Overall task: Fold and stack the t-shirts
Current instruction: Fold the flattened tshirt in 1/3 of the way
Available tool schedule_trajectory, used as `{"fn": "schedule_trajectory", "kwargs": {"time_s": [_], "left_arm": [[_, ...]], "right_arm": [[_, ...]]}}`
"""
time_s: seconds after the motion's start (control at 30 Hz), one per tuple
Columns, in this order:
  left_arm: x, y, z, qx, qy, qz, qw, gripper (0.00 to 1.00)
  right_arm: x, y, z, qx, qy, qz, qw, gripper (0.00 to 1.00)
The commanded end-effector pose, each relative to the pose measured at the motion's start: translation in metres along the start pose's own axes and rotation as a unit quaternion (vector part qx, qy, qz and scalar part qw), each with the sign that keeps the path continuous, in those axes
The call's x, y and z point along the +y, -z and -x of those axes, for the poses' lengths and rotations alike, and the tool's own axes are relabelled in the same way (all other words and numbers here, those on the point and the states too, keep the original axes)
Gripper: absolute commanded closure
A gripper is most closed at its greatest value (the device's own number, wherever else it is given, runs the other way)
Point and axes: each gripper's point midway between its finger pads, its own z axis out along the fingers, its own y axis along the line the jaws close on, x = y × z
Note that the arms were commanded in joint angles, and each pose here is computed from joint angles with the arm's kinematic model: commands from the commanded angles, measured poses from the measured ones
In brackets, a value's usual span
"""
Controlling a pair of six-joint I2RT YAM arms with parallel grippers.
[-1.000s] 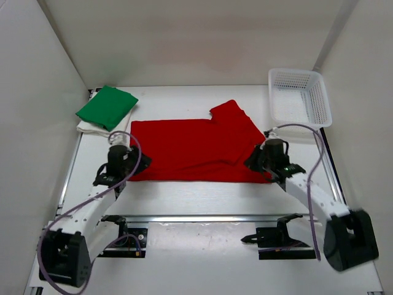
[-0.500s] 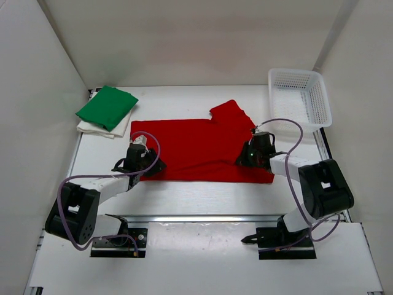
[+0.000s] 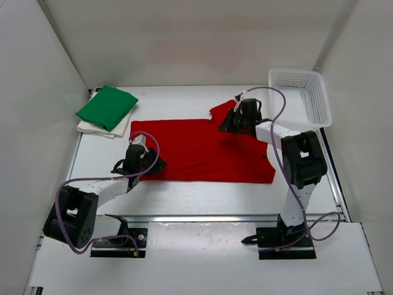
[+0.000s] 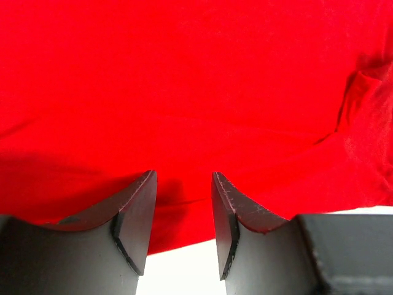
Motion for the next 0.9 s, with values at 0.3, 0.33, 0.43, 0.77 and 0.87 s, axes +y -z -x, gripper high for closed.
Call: {"fn": "schedule_trajectory", "kwargs": {"time_s": [0.3, 0.33, 0.43, 0.77, 0.87], "left_arm": [[-0.082, 0.000, -0.023, 0.003, -0.098, -0.065, 0.993, 0.49], [-0.084, -0.007, -0.029, 0.014, -0.104, -0.061, 0.993, 0.49], [-0.077, -0.018, -0.044, 0.038, -0.110, -0.051, 0.992, 0.50], [-0.027, 0.000, -0.100, 0.107, -0.086, -0.029, 0.990, 0.50], [-0.030, 0.008, -0.104, 0.105, -0.078, -0.041, 0.991, 0.48]], "right_arm": [[-0.009, 0.075, -0.087, -0.019, 0.053, -0.047, 0.997, 1.00], [-0.015, 0.076, -0.094, -0.009, 0.056, -0.059, 0.997, 1.00], [-0.046, 0.082, -0.119, 0.015, 0.053, -0.107, 0.993, 1.00], [-0.086, 0.123, -0.205, 0.089, 0.010, -0.174, 0.981, 1.00], [-0.078, 0.131, -0.206, 0.078, 0.008, -0.164, 0.983, 1.00]]}}
